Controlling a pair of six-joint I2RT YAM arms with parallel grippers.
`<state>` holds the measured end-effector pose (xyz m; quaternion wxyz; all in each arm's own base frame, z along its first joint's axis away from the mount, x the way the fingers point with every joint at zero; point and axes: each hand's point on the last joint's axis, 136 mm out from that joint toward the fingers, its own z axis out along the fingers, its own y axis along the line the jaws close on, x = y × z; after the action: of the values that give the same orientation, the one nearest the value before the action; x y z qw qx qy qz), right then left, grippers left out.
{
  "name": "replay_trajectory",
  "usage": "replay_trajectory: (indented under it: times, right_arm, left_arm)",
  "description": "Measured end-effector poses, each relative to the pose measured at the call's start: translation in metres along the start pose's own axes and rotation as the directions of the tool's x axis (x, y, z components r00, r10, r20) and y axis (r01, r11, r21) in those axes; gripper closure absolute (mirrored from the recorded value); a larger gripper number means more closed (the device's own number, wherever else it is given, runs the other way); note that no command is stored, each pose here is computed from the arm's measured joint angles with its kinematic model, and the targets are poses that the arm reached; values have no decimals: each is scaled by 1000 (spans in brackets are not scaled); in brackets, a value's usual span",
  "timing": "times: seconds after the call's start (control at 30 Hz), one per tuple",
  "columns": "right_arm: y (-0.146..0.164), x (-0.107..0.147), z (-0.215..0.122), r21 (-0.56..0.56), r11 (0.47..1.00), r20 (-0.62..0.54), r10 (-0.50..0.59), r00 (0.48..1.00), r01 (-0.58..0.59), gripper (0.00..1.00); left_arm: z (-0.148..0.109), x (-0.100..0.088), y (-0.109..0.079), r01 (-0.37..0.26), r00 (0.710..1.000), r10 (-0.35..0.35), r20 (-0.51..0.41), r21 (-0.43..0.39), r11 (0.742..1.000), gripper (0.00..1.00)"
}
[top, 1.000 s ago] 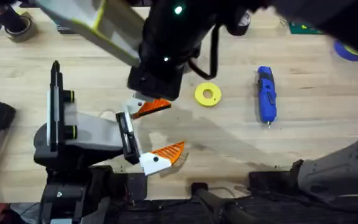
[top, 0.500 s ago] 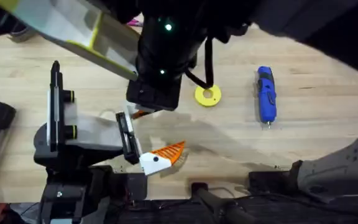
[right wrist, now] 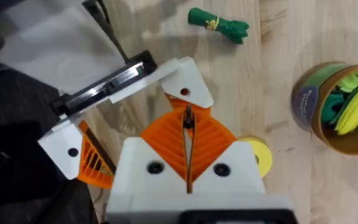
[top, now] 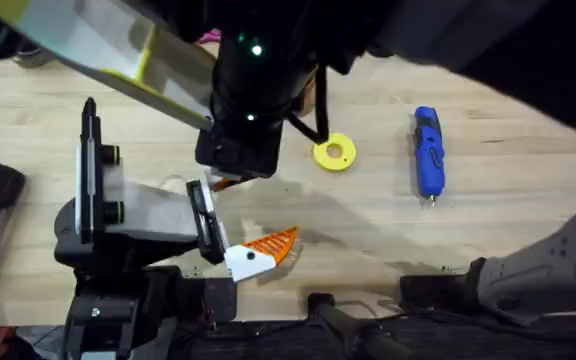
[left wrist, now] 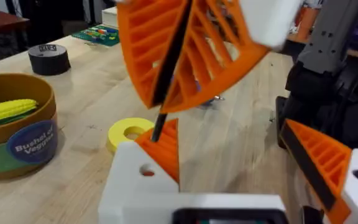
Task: Pick up the gripper from the table and insert it into the empty holder that is missing its gripper. Then pick up a screw, insert it into the mounting hole, and use the screwdriver to tighten it. Finally, clean up the table by picking up the vegetable and placing it into the bucket.
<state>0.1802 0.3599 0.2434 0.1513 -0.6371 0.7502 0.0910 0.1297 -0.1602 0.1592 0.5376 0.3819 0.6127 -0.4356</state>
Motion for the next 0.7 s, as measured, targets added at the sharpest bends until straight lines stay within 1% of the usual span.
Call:
replay_trajectory:
  times: [0.7]
  right_arm:
    - [-1, -2, 7, -3, 1000, -6, -6, 1000, 6, 995]
  left_arm:
    - [0, 0, 0, 0, 1000, 0, 0, 0, 1000, 15]
